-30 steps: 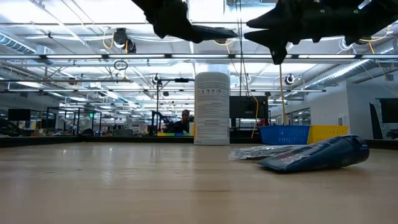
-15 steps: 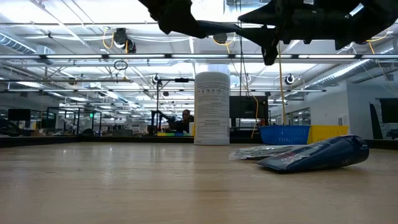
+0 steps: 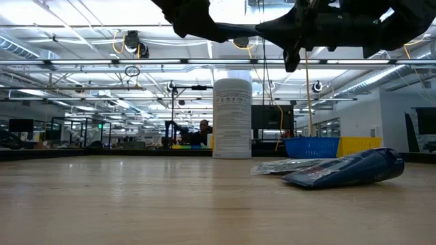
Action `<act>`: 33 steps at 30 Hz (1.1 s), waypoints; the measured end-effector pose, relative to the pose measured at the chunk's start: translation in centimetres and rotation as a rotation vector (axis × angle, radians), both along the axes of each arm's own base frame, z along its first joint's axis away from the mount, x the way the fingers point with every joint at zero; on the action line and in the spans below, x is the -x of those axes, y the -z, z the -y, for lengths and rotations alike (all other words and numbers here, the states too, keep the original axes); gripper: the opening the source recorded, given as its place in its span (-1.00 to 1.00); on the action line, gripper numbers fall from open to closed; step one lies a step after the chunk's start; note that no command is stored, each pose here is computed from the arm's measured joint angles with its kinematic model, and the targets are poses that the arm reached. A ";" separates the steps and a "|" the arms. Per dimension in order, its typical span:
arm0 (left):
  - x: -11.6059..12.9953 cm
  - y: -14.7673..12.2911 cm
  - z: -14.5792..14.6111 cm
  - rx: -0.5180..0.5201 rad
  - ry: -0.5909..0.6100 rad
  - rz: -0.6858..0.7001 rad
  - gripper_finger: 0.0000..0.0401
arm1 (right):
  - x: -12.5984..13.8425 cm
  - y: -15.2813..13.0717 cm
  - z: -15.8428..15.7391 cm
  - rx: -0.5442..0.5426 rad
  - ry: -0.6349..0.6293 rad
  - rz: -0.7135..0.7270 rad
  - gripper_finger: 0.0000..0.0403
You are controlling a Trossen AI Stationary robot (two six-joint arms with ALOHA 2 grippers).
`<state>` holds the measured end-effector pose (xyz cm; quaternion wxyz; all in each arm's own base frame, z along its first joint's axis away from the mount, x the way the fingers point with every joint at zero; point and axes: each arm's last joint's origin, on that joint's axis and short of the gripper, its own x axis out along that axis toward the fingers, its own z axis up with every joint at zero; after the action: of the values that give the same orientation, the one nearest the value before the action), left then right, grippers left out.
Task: Pick & Place Travel size toiletries
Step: Put the blue shave cream into the top yellow bin
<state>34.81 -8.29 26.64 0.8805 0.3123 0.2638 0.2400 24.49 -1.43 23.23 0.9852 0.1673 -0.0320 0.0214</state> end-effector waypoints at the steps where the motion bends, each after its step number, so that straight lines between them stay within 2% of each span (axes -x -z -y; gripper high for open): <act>1: 0.0 0.0 0.0 0.002 0.000 0.001 -0.46 | 0.0 0.0 0.0 0.007 -0.001 0.000 -0.95; 8: 0.0 0.0 -0.1 0.014 -0.001 0.007 -0.42 | 0.0 0.2 0.0 0.028 0.004 -0.028 -0.99; 15: 0.0 0.0 -0.1 0.051 -0.020 0.042 0.16 | 0.1 0.3 0.0 0.035 -0.002 -0.038 -1.00; 20: 0.0 0.0 -0.1 0.052 -0.034 0.049 0.37 | 0.1 0.3 0.0 0.035 -0.004 -0.039 -1.00; 25: 0.0 0.0 -0.1 0.069 -0.050 0.066 0.41 | 0.6 0.1 0.3 0.043 0.022 -0.073 -1.00; 29: 0.0 0.0 -0.1 0.106 -0.058 0.089 0.37 | 1.7 -0.3 0.9 0.069 0.136 -0.123 -1.00; 33: 0.1 0.2 -0.1 0.136 -0.068 0.091 0.33 | 3.3 -0.4 1.6 0.091 0.298 -0.232 -1.00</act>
<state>34.70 -8.21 26.45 0.9021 0.2315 0.2498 0.2652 21.19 -3.07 23.62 0.9811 0.1171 0.0582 -0.1425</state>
